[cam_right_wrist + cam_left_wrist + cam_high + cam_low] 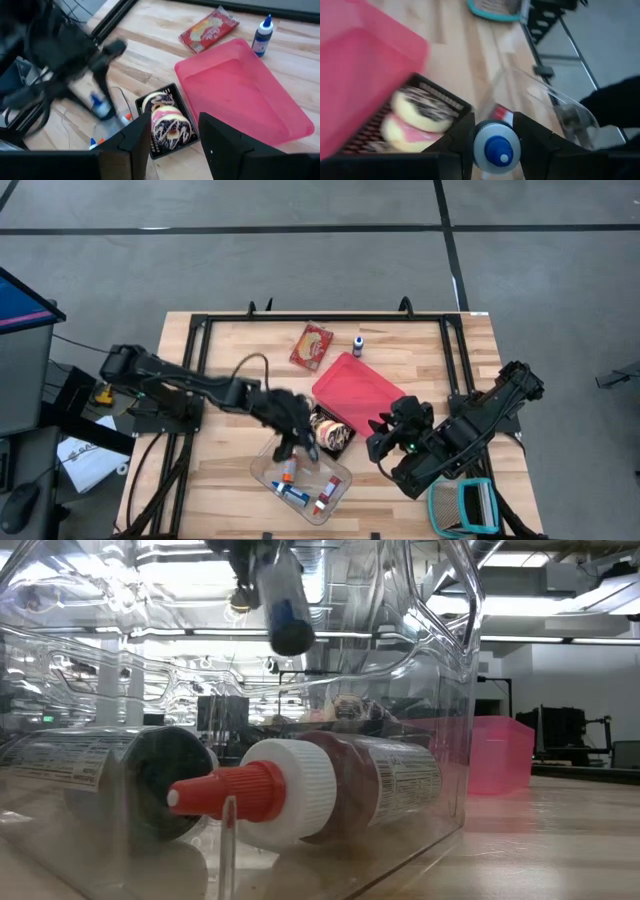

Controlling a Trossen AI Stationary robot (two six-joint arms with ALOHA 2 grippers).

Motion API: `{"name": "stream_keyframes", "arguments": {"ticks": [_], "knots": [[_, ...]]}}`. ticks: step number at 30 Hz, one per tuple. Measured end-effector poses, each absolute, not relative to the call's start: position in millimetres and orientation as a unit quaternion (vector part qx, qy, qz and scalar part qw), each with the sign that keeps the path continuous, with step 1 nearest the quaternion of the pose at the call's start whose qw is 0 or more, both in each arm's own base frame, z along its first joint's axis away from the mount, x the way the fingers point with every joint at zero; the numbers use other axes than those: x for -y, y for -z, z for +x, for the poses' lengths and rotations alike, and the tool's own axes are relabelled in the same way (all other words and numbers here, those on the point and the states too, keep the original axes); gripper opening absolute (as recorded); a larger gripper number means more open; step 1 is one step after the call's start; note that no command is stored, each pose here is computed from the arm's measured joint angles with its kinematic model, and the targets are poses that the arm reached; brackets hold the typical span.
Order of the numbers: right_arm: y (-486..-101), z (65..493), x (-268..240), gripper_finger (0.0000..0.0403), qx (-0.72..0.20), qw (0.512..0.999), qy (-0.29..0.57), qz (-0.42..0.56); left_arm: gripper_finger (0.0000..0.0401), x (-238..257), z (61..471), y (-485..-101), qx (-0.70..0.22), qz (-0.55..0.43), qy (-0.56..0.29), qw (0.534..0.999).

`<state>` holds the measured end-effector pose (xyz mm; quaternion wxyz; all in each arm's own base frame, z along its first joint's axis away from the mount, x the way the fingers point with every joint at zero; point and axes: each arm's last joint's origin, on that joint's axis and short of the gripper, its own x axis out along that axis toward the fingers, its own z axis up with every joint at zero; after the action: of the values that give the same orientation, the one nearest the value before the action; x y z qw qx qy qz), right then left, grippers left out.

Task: Pick & Place Food Item
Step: Put the left blue food coloring bottle into the transparent bin

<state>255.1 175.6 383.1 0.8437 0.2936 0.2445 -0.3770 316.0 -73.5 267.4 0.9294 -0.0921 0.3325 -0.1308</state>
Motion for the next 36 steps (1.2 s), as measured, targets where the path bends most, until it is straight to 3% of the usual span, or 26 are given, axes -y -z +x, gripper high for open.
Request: {"name": "stream_keyframes", "arguments": {"ticks": [15,36], "knots": [[-385,250,-186,0.0156,-0.246,0.875,0.347,0.232,0.0104,118,311,-217,-0.441,-0.057,0.022,0.896],[-386,240,-201,0.0156,-0.230,0.890,0.321,0.228,0.0104,115,313,-215,-0.439,-0.048,-0.003,0.897]]}}
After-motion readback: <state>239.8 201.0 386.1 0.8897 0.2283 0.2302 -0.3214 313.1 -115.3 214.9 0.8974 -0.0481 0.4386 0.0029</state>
